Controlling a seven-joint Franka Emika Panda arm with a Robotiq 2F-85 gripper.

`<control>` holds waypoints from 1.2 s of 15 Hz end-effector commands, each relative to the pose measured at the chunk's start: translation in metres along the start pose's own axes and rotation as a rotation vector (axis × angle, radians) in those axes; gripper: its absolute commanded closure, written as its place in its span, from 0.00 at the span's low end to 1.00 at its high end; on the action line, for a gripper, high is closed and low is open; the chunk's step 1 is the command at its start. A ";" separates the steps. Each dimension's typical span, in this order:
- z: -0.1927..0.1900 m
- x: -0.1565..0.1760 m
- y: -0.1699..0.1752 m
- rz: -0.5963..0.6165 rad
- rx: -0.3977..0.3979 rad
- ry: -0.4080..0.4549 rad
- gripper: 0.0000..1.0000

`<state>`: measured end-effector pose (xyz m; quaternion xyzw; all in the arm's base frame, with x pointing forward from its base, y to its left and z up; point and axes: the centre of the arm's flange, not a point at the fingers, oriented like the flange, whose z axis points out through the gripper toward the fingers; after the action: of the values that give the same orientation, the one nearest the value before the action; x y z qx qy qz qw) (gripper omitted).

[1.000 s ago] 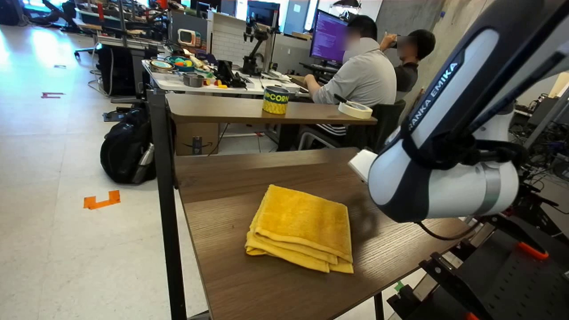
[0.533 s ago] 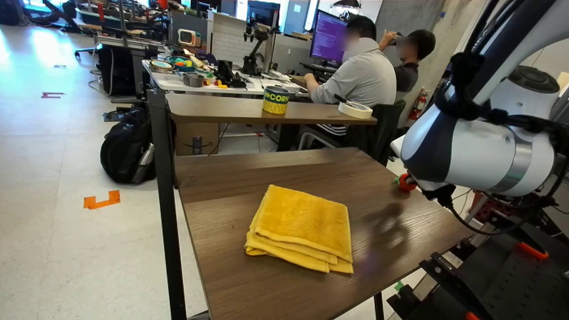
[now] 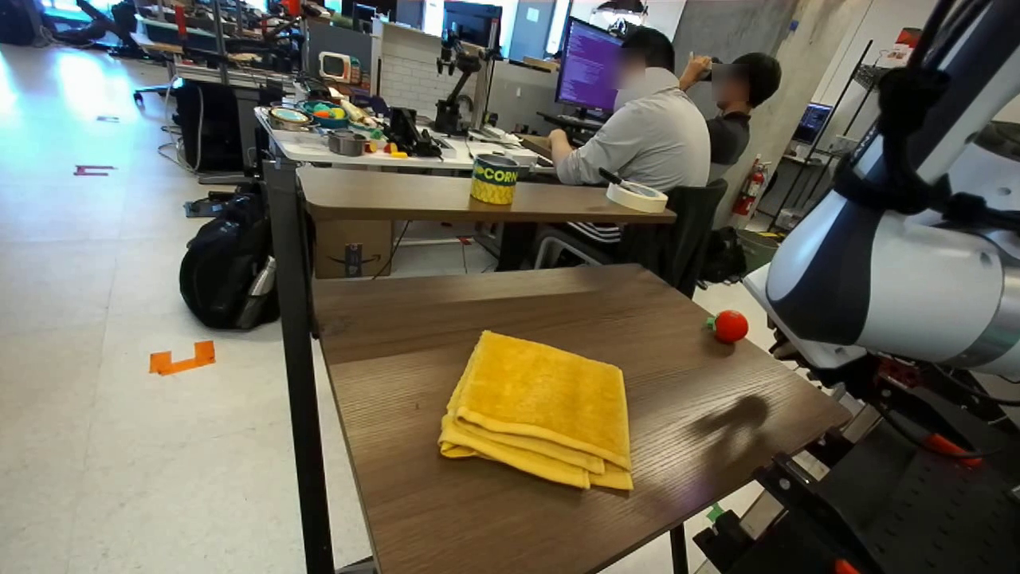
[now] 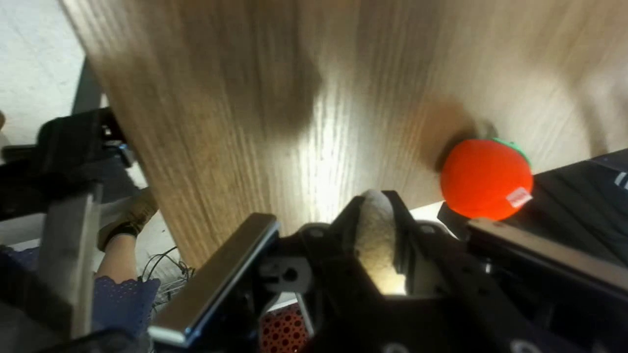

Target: Use the yellow towel to wipe the table, then move the brown object to the right corner closest to you

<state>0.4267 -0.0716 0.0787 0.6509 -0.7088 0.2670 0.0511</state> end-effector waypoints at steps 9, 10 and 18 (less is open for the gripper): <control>-0.029 -0.004 0.025 -0.024 0.127 0.038 0.17; -0.034 -0.005 0.025 -0.030 0.133 0.025 0.11; -0.122 -0.014 0.012 0.060 0.224 -0.197 0.00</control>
<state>0.4143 -0.0123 0.1358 0.6711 -0.7010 0.2379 -0.0418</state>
